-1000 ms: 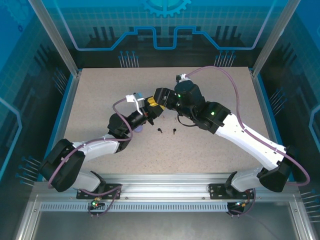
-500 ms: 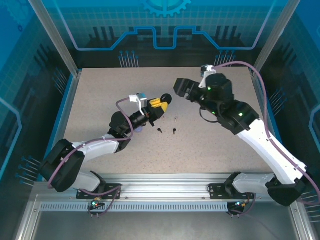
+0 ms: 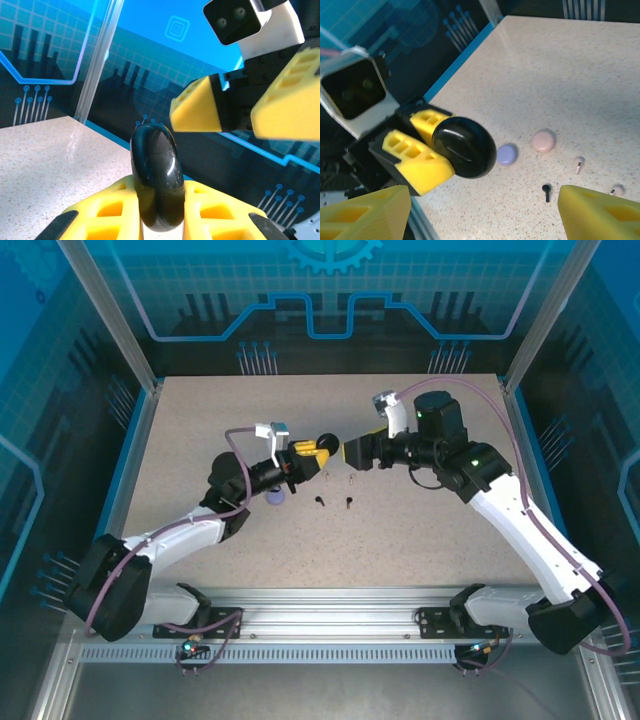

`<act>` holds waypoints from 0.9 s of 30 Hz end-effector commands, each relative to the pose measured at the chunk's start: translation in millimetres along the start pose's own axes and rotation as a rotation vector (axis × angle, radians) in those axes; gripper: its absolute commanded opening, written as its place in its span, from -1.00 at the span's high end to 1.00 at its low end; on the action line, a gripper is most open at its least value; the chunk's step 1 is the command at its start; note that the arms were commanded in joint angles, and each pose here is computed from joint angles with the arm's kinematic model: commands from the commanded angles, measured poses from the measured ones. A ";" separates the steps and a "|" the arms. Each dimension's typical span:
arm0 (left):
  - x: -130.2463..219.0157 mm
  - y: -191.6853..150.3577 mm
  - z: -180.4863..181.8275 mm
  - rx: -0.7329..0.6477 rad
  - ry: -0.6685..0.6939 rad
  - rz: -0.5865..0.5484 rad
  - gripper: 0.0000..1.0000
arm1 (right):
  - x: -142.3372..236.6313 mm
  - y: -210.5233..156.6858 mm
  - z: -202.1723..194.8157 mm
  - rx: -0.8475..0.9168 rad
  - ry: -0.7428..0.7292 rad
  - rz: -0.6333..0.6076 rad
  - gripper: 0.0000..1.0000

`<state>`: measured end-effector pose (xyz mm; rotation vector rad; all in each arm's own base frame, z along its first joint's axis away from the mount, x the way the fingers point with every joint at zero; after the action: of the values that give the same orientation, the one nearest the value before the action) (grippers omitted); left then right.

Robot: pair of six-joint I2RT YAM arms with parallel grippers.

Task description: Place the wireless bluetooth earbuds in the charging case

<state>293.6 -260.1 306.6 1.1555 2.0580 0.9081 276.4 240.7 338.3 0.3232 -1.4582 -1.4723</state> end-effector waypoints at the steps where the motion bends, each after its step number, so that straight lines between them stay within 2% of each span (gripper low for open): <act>1: 0.1 9.8 -20.2 0.013 -0.079 0.044 1.00 | -6.0 -2.1 11.9 0.074 0.129 -0.011 -0.56; 7: -2.1 11.2 -23.3 0.040 -0.113 0.075 1.00 | -16.0 -10.4 6.5 0.062 0.151 0.006 -0.54; 18: -7.5 8.3 -26.0 0.079 -0.153 0.121 1.00 | -25.9 -1.1 -6.6 0.046 0.135 -0.006 -0.47; 27: -5.6 3.9 -28.9 0.087 -0.163 0.150 1.00 | -27.0 -0.4 -34.8 -0.014 0.072 -0.022 -0.37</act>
<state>286.2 -268.4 310.7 1.3799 2.0077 0.7896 296.0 251.3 310.2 0.3882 -1.3546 -1.4049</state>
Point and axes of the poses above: each hand's point on the last joint's axis, 136 mm out from that joint toward the fingers, its own x axis back along the fingers, its own z axis along the line the jaws close on, y = z × x, the point moved 1 cm from there along x, back along the fingers, and after that the axes turned 14 degrees about x, right-handed, at the moved point
